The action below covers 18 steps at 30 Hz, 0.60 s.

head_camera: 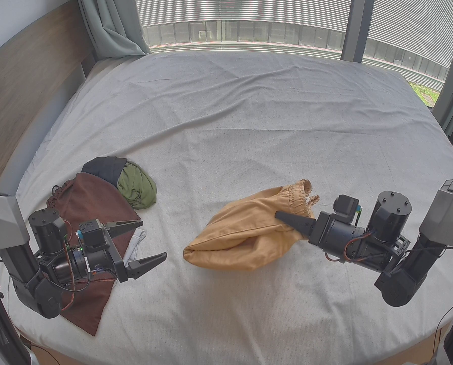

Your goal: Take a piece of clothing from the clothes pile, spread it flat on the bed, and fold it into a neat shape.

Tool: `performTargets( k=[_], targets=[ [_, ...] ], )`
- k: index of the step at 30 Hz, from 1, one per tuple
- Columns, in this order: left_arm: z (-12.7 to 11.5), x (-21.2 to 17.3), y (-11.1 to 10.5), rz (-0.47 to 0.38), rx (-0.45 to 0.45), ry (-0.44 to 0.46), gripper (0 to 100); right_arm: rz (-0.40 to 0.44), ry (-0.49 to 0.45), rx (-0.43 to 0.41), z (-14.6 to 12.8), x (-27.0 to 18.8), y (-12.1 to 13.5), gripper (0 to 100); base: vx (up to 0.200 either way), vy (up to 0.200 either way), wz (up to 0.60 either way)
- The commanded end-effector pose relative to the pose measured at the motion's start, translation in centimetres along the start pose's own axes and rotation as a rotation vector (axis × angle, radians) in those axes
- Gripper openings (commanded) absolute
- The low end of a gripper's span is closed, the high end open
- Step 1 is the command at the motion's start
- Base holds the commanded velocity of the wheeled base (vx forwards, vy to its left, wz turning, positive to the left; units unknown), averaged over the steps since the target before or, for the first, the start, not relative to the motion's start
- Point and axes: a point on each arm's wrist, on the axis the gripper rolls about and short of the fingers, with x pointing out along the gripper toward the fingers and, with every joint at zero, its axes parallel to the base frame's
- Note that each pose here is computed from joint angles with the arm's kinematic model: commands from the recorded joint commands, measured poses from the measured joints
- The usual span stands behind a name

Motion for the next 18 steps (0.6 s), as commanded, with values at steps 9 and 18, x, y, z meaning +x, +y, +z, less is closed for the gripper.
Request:
performTargets(
  k=[9, 18],
  targets=[
    [0.0, 0.1, -0.1, -0.005, 0.002, 0.000, 100, 0.076, -0.116, -0.070, 4.1, 1.7, 0.1, 0, 0.000, 0.000, 0.00],
    [-0.2, 0.2, -0.3, -0.011, -0.004, 0.006, 100, 0.120, -0.148, -0.101, 6.8, 3.7, -2.2, 0, 0.000, 0.000, 0.00]
  ],
)
